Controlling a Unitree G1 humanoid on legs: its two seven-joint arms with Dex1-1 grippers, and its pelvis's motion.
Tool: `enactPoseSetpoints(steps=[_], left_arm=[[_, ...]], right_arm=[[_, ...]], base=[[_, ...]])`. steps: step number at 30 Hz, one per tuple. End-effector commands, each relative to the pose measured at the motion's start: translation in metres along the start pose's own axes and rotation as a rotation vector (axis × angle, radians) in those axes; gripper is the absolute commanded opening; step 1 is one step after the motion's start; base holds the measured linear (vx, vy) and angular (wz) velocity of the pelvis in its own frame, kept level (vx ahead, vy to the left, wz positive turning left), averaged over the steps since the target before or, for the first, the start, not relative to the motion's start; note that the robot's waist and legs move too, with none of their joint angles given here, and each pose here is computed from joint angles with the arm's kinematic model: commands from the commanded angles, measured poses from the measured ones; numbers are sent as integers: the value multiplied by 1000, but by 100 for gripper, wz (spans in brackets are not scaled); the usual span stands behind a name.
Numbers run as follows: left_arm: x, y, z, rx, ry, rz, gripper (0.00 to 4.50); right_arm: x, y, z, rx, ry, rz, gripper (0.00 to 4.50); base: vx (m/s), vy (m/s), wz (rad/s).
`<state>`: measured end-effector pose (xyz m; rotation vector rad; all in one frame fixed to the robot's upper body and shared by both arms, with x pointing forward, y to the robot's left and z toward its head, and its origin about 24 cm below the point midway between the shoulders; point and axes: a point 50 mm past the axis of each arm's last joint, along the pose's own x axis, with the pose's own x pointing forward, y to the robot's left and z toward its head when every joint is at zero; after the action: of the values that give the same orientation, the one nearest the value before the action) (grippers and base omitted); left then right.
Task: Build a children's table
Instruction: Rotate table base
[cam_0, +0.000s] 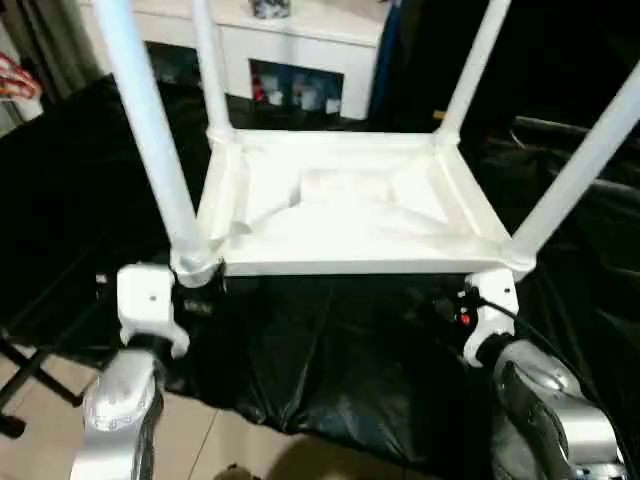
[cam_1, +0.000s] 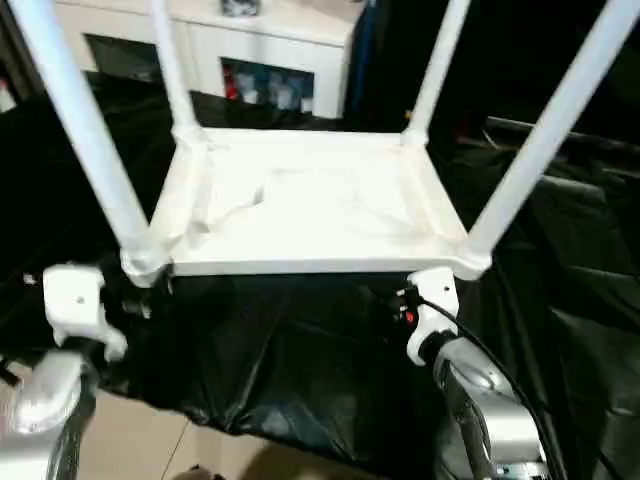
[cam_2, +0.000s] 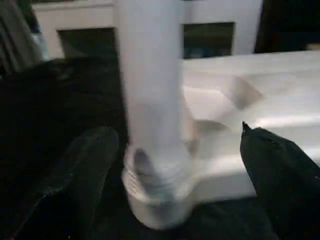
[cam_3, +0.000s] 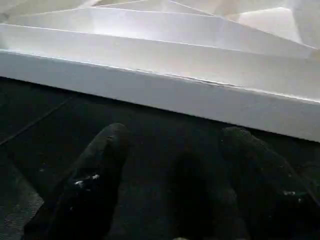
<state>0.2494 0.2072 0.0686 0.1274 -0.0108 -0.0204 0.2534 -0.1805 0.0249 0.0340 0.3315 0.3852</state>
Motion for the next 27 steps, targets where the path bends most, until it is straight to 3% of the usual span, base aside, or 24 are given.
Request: enactPoseSetpoints(steps=[1,7,11,12,14,15,20,24,27], left_arm=[[9,5,-1,3,5,10,448],[47,13,5,-43,8,-100,448],[64,12,9,-134,4,-236,448],[65,7,10,-182,-1,-380,448],[65,5,11,-203,-4,-458,448],[62,1,9,-228,16,-604,448],[49,-8,7,-281,94,-919,448],[38,-18,15,-342,128,-1106,448],[20,-38,25,-362,123,-1281,448]], right_arm=[[2,-4,0,-25,31,-20,323],[14,-9,-5,-36,66,-36,323],[21,-13,-7,-40,91,-50,323],[24,-19,-9,-40,109,-78,323],[26,-21,-9,-39,118,-92,323],[29,-26,-10,-36,133,-113,323],[35,-32,-12,-43,154,-118,323],[42,-31,-10,-44,146,-107,323],[51,-24,-8,-42,142,-60,323]], base=[[0,0,0],[0,0,0],[0,0,0],[0,0,0],[0,0,0],[0,0,0],[0,0,0],[0,0,0],[0,0,0]])
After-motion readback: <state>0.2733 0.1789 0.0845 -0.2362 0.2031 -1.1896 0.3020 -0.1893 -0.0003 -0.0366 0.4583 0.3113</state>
